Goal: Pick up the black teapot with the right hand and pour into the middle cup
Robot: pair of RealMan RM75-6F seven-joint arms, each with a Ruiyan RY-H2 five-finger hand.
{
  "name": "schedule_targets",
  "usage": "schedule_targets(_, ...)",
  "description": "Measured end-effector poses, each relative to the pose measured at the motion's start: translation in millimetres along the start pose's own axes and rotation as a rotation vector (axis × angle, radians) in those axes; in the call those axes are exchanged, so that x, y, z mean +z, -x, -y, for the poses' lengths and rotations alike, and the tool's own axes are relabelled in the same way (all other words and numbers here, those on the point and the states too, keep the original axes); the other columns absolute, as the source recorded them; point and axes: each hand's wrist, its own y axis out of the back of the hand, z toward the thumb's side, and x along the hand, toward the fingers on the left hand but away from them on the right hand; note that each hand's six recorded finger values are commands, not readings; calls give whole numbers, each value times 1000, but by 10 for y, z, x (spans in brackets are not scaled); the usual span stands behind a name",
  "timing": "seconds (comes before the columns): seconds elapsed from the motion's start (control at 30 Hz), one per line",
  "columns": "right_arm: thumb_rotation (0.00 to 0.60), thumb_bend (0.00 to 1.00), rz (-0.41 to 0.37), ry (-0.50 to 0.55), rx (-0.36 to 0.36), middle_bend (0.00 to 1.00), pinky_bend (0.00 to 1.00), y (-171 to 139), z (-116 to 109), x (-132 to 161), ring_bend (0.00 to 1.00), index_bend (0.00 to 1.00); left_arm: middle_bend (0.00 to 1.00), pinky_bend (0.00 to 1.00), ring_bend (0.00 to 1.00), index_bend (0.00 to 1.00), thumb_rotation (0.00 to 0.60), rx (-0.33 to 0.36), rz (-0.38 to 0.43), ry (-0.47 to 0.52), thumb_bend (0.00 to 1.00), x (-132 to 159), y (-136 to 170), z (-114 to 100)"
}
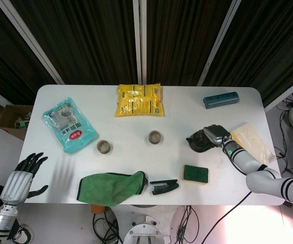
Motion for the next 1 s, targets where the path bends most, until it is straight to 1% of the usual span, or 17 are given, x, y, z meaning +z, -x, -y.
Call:
schedule_targets(0.33,338,145,-2,50,19,598,189,-1,-15,14,587,603,88,216,73,169,600,-3,0,-1,130,-1,-5,5)
schedule_targets(0.77,339,155,-13,120,48,655,190,-5,-24,51,639,666,88,216,73,170,600,-2,-1,1,129,-9,-1,4)
schedule_targets(1.0,337,159,-18,152,52,692,203,-15,-72,60,671,714,88,216,73,170,600,-2,1,0,129,-1,-8,-1)
